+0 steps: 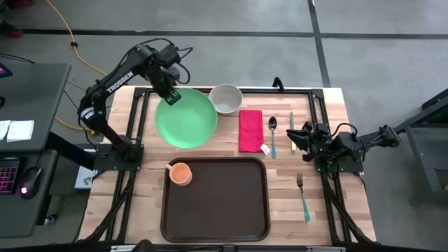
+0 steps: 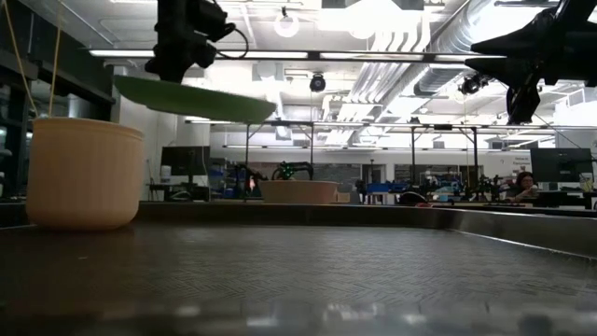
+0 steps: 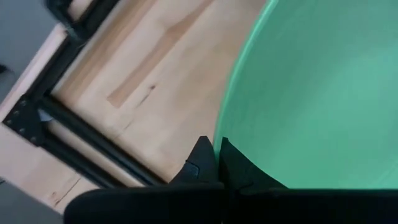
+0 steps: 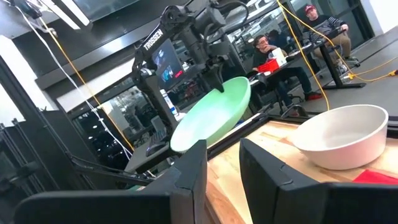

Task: Set up tray
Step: Put the green plate on the brown serving tray

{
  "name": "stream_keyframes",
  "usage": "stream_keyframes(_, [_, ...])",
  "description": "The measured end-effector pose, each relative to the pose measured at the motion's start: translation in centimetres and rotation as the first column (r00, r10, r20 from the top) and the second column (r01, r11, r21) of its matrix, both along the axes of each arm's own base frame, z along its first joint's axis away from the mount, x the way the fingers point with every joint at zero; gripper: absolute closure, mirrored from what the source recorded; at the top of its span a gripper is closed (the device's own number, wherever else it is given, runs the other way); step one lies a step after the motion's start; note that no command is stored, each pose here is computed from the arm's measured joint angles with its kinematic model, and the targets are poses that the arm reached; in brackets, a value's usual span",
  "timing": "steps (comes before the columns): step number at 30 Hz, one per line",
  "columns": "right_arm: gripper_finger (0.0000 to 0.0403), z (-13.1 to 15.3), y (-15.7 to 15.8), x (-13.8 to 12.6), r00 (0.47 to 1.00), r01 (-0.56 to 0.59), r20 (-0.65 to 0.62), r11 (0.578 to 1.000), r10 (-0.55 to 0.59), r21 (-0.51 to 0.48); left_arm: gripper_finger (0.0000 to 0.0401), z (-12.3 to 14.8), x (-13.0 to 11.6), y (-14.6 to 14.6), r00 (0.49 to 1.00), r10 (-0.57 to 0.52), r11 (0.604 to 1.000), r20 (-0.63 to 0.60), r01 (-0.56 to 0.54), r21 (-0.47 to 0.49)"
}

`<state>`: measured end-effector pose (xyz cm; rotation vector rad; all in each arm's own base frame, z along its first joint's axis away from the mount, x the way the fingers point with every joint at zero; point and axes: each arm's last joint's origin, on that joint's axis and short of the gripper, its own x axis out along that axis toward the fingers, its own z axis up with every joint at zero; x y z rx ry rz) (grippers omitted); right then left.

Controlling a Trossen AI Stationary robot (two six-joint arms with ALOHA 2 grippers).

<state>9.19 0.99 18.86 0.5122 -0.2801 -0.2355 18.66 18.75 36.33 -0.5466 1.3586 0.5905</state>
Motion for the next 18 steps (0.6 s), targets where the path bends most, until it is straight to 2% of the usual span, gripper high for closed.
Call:
stream_keyframes(5, [0.0329, -0.2, 0.0, 0.0, 1.000, -0.006, -0.018, 1.000, 0.006, -0.007, 0.0387, 0.0, 1.2, -1.3, 0.999, -0.040, 0.999, 0.017, 0.041, -0.019])
stream_keyframes(18, [0.0329, -1.5, 0.3, 0.3, 0.984, -0.093, -0.159, 0.994, 0.084, -0.053, 0.0387, 0.0, 3.9, -4.8, 0.986, -0.145, 0.985, 0.085, 0.152, -0.084])
